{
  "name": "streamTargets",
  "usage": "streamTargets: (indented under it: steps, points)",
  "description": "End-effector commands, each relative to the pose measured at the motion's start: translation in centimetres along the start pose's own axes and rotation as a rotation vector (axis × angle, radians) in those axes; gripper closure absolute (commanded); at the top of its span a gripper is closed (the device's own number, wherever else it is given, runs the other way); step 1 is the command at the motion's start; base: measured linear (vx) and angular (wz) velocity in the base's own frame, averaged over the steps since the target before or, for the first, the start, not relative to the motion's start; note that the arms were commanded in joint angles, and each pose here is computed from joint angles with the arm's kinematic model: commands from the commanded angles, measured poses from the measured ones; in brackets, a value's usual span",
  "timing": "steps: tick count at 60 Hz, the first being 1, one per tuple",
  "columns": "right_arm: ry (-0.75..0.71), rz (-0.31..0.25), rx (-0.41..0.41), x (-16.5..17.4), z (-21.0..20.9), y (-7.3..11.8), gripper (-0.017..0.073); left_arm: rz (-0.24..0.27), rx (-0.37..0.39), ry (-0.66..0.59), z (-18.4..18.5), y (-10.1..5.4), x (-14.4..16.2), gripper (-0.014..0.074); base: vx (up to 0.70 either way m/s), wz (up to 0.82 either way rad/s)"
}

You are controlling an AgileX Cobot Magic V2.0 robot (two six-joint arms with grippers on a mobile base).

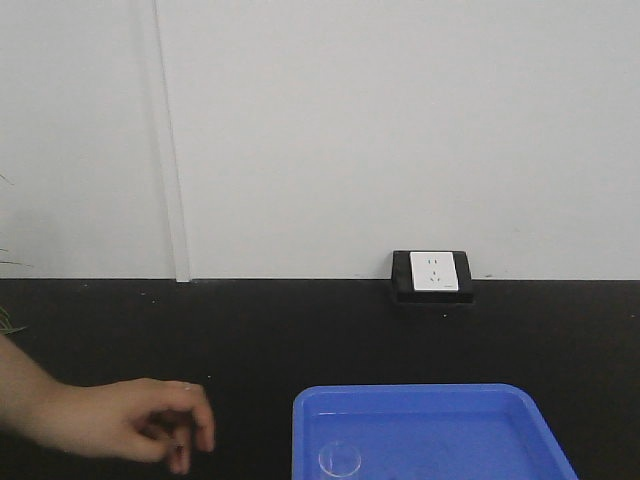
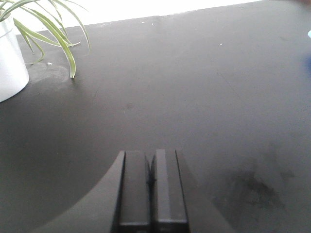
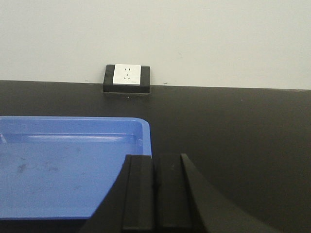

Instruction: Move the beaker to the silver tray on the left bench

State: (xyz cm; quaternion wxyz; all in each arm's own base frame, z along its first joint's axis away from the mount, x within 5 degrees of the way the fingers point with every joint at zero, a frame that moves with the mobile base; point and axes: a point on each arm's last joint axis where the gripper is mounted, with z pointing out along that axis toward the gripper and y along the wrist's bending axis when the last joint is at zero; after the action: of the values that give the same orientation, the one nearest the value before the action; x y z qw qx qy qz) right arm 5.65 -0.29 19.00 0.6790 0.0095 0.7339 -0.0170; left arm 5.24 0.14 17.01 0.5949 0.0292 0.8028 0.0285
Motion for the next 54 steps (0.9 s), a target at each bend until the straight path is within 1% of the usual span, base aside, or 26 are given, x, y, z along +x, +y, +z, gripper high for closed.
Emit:
streamTargets:
  steps: [1,42,49,52,54]
  points:
    - [-0.09,-0.013,-0.005,-0.65,-0.08,0.07,0.0571,-0.003,0.005,-0.068,0.16,-0.07,-0.13,0.0592,0.0,0.0]
    - [-0.09,-0.013,-0.005,-0.65,-0.08,0.07,0.0571,-0.003,0.005,-0.068,0.16,-0.07,-0.13,0.0592,0.0,0.0]
    - [-0.093,-0.034,-0.003,-0.67,-0.08,0.06,0.0571,-0.003,0.005,-0.068,0.16,-0.07,-0.13,0.0592,0.0,0.0]
    - [-0.1,-0.028,-0.005,-0.74,-0.09,0.08,0.0571,-0.003,0.005,-0.068,0.16,-0.07,-0.13,0.0592,0.0,0.0]
    - [-0.11,-0.013,-0.007,-0.83,-0.1,0.09,0.0571,-0.003,0.005,-0.068,0.16,-0.07,-0.13,0.0592,0.0,0.0]
